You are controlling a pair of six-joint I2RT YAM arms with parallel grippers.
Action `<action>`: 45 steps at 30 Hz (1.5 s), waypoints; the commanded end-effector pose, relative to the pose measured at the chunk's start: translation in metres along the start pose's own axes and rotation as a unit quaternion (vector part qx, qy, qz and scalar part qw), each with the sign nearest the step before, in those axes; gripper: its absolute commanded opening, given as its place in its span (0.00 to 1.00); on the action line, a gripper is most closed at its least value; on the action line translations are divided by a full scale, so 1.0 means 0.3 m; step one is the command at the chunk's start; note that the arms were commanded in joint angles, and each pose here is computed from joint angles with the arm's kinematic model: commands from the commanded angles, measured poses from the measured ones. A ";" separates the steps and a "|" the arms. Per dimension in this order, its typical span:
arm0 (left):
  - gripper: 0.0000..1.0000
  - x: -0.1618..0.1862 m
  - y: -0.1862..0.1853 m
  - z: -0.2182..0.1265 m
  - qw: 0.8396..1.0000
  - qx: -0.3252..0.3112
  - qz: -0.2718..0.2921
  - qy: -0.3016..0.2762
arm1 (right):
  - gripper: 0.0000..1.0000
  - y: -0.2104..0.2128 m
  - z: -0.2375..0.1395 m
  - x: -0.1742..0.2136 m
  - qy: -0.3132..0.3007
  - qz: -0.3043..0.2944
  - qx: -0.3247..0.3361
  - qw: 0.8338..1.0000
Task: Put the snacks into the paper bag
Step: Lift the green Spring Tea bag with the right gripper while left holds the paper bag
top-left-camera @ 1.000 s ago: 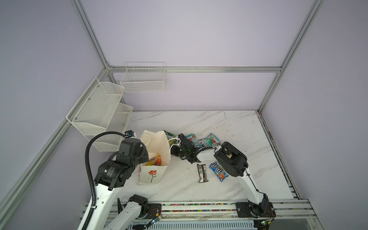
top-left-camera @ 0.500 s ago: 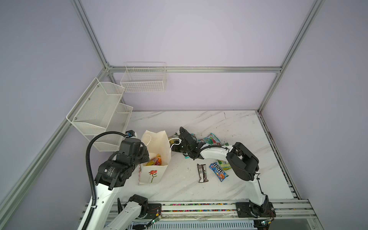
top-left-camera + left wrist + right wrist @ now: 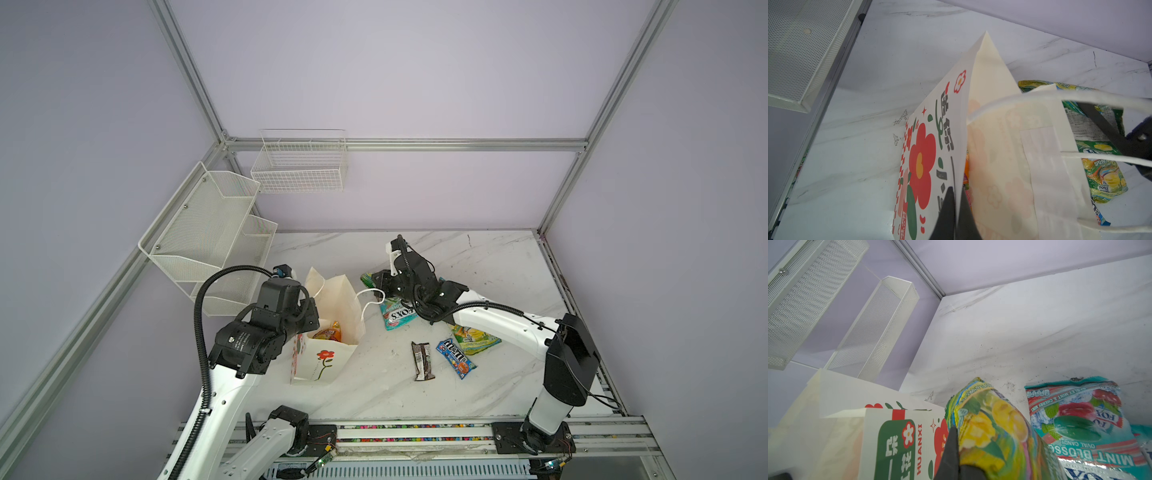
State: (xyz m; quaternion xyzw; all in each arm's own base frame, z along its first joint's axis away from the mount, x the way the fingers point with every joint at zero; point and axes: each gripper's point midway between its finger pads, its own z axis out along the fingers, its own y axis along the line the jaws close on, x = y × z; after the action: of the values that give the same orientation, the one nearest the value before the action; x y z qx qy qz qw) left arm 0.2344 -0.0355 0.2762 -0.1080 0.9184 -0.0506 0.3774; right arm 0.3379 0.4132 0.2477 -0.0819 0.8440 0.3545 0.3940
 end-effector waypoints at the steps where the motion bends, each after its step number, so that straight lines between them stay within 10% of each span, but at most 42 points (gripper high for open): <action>1: 0.00 -0.113 -0.084 -0.078 0.997 0.060 -0.008 -0.042 | 0.00 0.051 -0.217 -0.160 -0.061 -0.030 0.002 0.998; 31: 0.00 -0.170 -0.336 -0.046 0.991 0.117 0.021 -0.056 | 0.00 0.090 -0.689 -0.360 -0.172 -0.071 -0.004 0.982; 45: 0.00 -0.100 -0.316 0.017 0.992 0.116 -0.006 -0.047 | 0.00 0.272 -0.786 -0.436 -0.208 -0.036 -0.146 0.967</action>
State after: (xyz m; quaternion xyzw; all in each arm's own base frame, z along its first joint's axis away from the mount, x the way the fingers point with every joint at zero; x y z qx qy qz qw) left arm 0.2690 -0.1183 0.3000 -0.0512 0.9055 -0.1298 0.4007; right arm 0.2625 0.3013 0.4341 -0.1033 0.7412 0.3977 0.5308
